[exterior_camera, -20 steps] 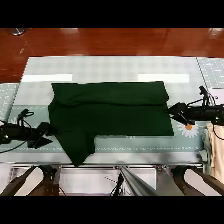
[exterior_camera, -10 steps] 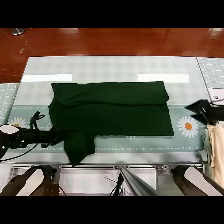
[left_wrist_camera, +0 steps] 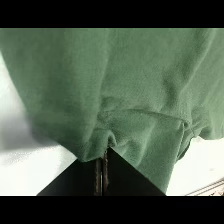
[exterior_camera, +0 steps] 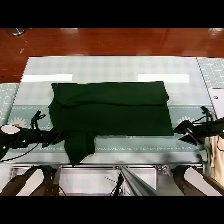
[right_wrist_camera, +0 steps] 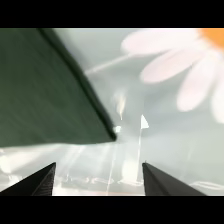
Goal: Fold the shirts.
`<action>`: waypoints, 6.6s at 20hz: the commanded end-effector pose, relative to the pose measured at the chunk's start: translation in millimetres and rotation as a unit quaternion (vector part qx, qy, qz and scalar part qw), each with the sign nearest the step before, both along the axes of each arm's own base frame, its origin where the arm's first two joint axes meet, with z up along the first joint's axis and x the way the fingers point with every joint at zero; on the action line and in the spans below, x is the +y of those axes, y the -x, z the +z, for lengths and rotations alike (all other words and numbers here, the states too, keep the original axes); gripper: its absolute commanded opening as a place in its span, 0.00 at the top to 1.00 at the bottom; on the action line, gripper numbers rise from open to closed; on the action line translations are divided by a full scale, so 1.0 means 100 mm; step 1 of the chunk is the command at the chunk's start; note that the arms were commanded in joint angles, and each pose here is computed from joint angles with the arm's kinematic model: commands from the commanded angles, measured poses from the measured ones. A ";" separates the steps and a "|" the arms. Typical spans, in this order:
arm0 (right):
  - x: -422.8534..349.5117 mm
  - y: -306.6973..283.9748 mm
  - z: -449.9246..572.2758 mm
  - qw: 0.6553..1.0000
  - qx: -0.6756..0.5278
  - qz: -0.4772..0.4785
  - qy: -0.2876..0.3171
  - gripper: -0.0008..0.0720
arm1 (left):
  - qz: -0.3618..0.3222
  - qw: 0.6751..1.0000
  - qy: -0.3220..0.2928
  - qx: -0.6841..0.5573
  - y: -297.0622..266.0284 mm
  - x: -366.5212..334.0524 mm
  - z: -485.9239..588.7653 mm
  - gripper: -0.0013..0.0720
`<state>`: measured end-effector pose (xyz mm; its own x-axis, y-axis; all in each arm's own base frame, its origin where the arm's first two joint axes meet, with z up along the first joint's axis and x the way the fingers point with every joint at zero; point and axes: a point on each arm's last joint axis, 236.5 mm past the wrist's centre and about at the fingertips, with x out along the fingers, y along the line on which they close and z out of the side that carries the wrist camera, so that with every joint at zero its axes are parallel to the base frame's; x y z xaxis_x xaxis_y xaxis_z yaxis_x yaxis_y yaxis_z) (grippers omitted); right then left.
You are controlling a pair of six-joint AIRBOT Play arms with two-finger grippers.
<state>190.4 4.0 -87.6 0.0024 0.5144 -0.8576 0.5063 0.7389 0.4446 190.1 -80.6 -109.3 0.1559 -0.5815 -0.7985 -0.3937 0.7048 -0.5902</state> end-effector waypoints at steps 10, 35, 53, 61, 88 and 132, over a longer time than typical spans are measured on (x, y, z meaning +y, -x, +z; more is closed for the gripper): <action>0.34 -0.66 0.06 0.991 -0.110 -0.008 -0.077 0.95 | -0.007 1.000 0.003 -0.010 -0.05 0.01 0.08 0.95; 0.19 -3.05 0.44 0.971 -0.232 0.004 -0.054 0.14 | -0.040 0.997 -0.002 -0.073 -2.98 0.29 0.63 0.03; 0.70 -2.56 -0.15 0.984 -0.124 0.111 -0.066 0.95 | -0.074 0.969 -0.089 -0.216 -1.61 -0.09 1.15 0.04; 0.50 -1.73 1.22 0.945 -0.252 0.196 0.065 0.95 | -0.197 0.927 -0.013 -0.319 -1.56 -1.62 1.48 0.95; 1.97 -1.01 2.16 0.905 -0.371 0.197 -0.065 0.95 | -0.282 0.945 -0.033 -0.162 -2.37 -1.17 1.96 0.95; 2.45 -1.29 -0.15 0.981 -0.151 0.058 -0.104 0.20 | -0.034 0.954 -0.129 -0.267 -0.38 0.06 1.68 0.95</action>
